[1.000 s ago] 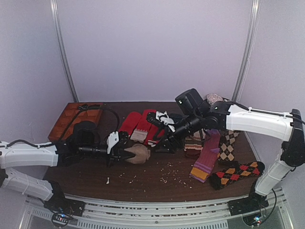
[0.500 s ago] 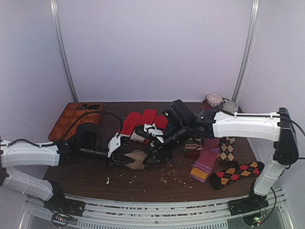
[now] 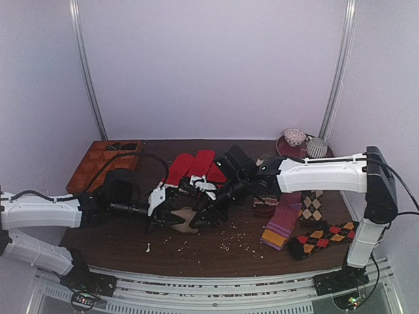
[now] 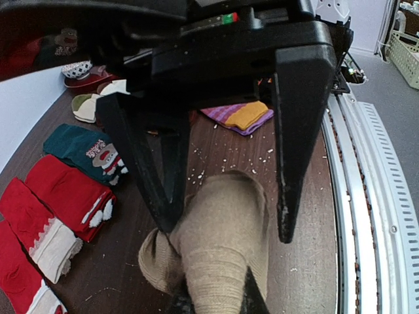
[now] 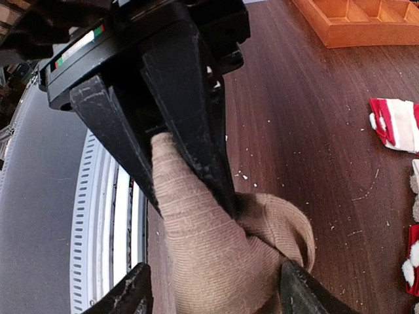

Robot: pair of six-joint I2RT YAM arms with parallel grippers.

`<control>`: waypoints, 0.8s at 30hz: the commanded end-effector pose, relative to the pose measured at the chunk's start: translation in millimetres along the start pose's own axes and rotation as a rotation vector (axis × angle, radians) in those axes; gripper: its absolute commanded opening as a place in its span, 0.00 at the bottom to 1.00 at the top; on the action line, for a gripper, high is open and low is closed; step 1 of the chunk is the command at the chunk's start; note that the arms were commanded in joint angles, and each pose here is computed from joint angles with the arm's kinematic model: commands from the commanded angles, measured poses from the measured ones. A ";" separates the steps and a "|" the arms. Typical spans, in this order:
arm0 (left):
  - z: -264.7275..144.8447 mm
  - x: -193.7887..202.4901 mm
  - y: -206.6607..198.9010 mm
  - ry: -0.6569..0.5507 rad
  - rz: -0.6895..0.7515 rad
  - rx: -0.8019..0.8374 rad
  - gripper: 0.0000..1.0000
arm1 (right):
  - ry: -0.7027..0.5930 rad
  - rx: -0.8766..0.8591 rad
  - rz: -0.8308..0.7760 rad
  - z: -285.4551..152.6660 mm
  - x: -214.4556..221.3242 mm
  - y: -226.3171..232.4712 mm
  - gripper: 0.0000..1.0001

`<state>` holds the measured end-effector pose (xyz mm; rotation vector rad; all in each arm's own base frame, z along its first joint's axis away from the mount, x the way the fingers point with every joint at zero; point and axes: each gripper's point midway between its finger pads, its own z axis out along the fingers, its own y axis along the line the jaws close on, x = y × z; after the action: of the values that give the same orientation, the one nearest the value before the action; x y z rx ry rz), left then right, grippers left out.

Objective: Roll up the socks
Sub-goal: Pass from the left arm to the right

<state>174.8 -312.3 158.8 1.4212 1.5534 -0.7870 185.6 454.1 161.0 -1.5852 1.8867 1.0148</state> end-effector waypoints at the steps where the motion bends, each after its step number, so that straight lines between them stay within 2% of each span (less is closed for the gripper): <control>1: -3.1 -23.8 3.9 -0.065 0.042 -0.004 0.00 | -0.044 -0.035 -0.001 3.5 -14.5 7.1 0.63; 6: -2.7 -23.6 3.2 -0.068 0.043 -0.002 0.00 | -0.028 -0.054 0.026 9.8 -7.8 7.3 0.49; 13: -0.7 -24.2 3.3 -0.070 0.042 0.007 0.00 | -0.028 -0.081 0.052 13.9 -7.0 9.4 0.39; 21: 0.4 -27.0 5.6 -0.076 0.046 0.001 0.00 | -0.024 -0.155 0.068 18.8 -5.9 21.7 0.39; 24: 0.1 -30.6 6.0 -0.087 0.052 0.001 0.00 | -0.022 -0.179 0.068 20.6 -5.6 26.7 0.28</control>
<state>169.9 -311.7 150.2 1.4470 1.5817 -0.8113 176.5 463.2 148.1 -1.5674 1.9468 1.1395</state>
